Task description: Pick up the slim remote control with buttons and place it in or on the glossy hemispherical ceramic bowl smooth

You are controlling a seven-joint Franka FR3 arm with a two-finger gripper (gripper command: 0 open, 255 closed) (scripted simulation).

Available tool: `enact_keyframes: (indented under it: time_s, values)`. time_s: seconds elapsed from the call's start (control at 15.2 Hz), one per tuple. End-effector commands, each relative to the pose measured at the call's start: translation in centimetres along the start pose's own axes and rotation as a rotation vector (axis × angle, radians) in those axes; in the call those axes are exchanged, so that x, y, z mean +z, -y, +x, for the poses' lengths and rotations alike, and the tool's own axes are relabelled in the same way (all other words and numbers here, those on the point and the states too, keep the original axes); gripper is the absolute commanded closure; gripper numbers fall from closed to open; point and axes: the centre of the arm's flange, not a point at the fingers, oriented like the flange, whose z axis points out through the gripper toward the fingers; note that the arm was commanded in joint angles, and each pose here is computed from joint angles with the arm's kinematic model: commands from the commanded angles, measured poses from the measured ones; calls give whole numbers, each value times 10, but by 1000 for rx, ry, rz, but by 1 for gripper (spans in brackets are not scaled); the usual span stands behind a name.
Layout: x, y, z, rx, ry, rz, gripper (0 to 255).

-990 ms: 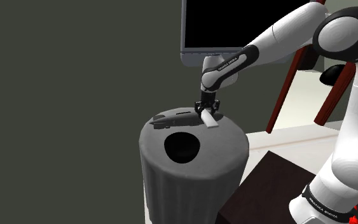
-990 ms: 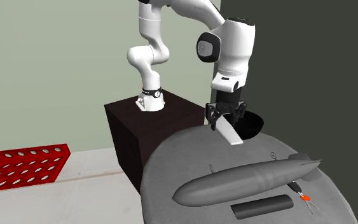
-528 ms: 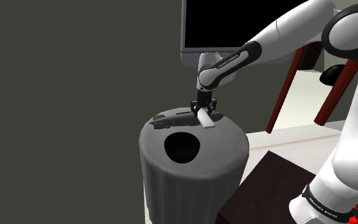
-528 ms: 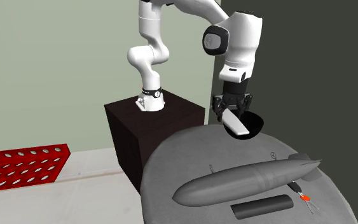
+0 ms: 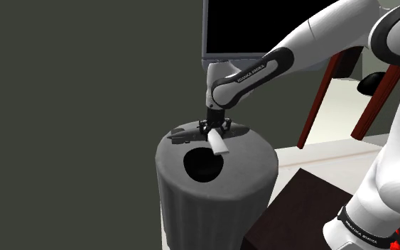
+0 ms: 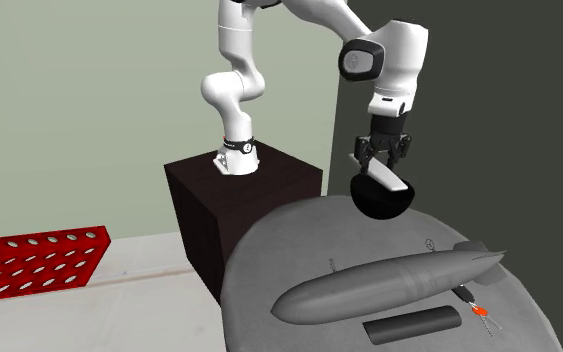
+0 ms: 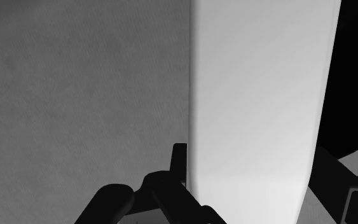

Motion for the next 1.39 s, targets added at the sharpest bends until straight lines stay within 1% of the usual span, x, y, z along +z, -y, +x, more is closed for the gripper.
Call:
enact_keyframes:
  time_s: [0.0,0.2,1.06,1.32]
  values:
    - [0,23,-15,1,0,0,255]
    - [0,59,-41,1,0,0,255]
    - [69,59,-41,1,0,0,255]
    - [72,59,-41,1,0,0,255]
